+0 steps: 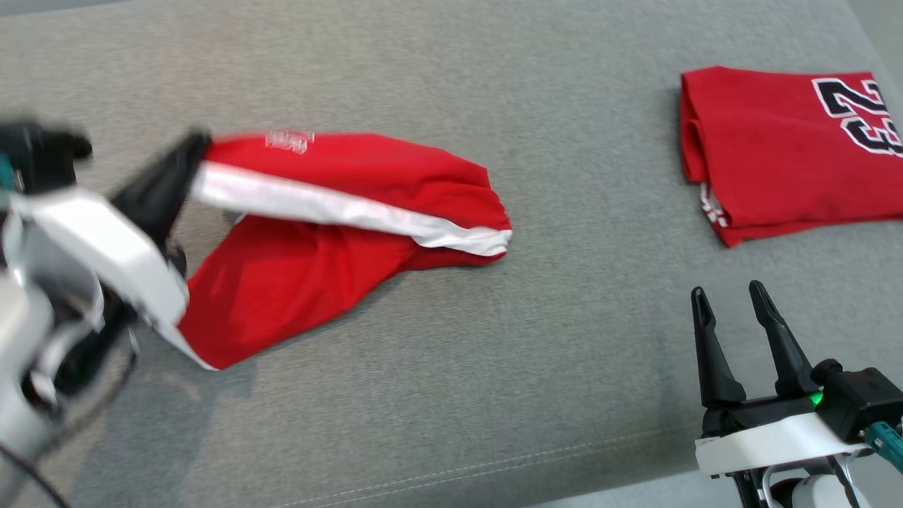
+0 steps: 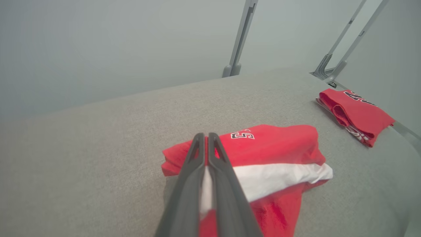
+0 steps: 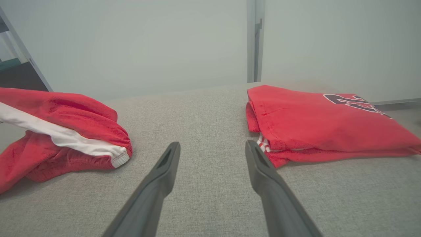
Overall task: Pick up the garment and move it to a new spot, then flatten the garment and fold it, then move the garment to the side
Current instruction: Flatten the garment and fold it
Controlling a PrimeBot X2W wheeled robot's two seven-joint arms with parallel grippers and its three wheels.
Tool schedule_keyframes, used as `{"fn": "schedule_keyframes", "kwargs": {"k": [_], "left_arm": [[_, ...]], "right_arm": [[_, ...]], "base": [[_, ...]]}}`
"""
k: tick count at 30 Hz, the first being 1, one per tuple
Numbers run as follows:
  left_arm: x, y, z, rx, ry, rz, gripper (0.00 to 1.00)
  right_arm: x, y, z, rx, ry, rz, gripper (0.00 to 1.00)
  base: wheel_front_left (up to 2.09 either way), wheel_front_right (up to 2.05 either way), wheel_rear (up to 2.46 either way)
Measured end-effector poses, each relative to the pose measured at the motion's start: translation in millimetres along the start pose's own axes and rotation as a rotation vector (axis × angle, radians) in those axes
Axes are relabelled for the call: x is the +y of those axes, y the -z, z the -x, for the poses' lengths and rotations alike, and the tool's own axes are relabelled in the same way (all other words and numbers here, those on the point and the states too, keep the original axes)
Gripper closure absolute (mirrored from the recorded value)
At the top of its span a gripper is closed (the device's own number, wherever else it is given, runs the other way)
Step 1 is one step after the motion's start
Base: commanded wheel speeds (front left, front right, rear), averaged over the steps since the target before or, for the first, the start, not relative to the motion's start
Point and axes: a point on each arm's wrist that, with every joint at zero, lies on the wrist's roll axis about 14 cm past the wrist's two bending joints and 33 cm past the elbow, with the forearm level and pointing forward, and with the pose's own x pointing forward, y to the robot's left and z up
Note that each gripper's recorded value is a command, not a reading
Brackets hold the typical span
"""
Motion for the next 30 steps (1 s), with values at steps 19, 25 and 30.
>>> {"fn": "schedule_keyframes", "kwargs": {"k": [19, 25, 30], "left_arm": [[10, 92, 92, -0.079, -0.305, 0.247, 0.00], [23, 82, 103, -0.127, -0.390, 0.173, 0.00], [31, 42, 122, -0.267, -0.486, 0.045, 0.00]], "right_arm": [[39, -21, -4, -0.028, -0.122, 0.030, 0.00], [38, -27, 3, -0.044, -0.121, 0.034, 0.00], [36, -38, 6, -0.075, -0.118, 0.046, 0.00]], "base": [[0.00, 0.00, 0.00], [0.00, 0.00, 0.00], [0.00, 0.00, 0.00]]}}
